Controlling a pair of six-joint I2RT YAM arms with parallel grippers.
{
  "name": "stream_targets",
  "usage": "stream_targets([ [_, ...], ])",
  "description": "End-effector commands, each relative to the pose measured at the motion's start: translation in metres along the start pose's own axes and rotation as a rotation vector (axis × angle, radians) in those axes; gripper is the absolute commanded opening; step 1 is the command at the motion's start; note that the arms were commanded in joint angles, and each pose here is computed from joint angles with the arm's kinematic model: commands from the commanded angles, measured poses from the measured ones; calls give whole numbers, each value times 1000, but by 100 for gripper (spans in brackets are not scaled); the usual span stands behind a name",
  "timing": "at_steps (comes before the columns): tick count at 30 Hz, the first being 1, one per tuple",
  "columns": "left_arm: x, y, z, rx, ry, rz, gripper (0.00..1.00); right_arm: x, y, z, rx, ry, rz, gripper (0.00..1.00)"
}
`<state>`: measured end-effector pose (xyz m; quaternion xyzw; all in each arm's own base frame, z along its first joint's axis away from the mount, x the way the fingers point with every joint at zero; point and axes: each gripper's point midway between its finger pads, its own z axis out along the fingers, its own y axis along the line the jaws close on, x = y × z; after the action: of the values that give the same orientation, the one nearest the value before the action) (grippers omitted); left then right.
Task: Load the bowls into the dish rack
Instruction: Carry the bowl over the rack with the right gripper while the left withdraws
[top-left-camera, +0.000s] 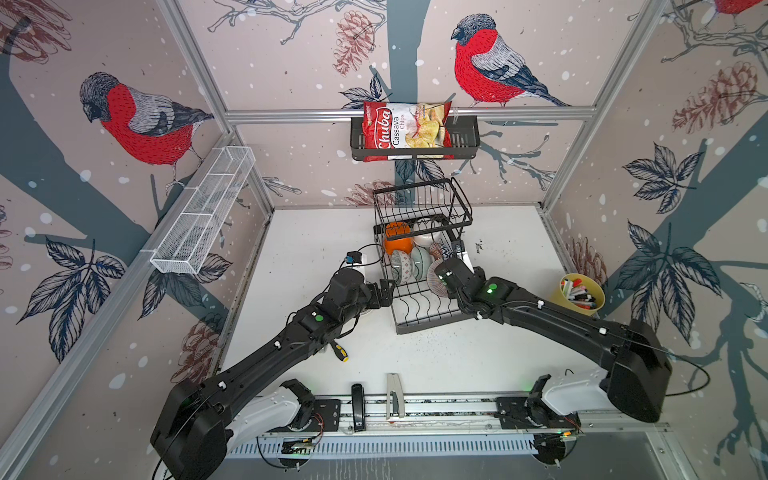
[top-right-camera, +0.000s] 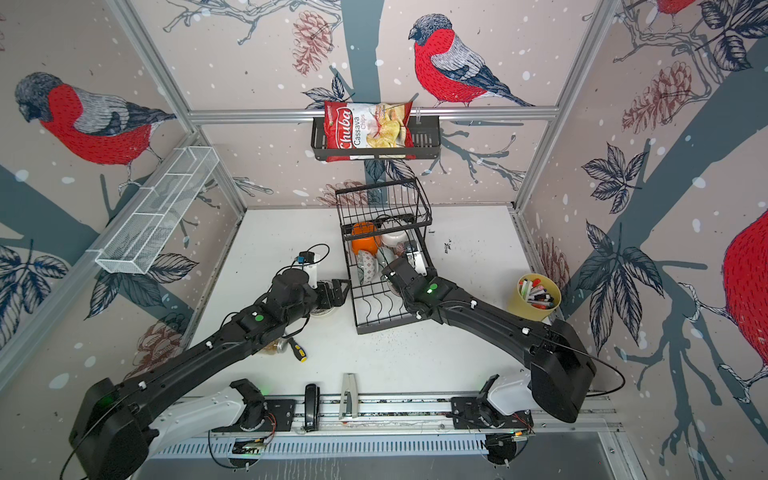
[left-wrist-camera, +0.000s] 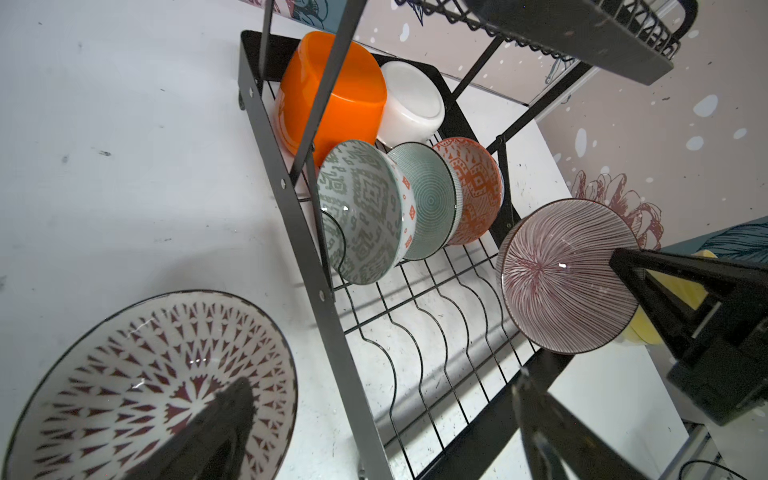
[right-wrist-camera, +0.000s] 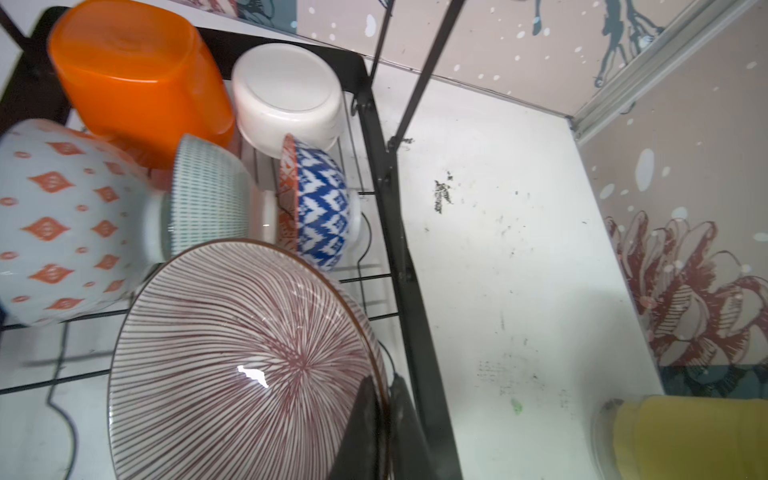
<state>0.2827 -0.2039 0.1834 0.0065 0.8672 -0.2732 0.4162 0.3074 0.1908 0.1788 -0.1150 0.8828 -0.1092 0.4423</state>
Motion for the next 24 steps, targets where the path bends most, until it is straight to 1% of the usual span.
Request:
stream_targets([
  [1, -10, 1, -5, -2, -52, -8, 97, -12, -14, -1, 66, -61, 27, 0],
  [8, -8, 12, -15, -25, -74, -14, 97, -10, -25, 7, 153, -76, -14, 0],
  [19, -9, 26, -23, -47, -94, -36, 97, 1, -44, 12, 355, -70, -124, 0],
  [24, -11, 32, -24, -53, -103, -37, 97, 6, -43, 12, 390, -79, -175, 0],
])
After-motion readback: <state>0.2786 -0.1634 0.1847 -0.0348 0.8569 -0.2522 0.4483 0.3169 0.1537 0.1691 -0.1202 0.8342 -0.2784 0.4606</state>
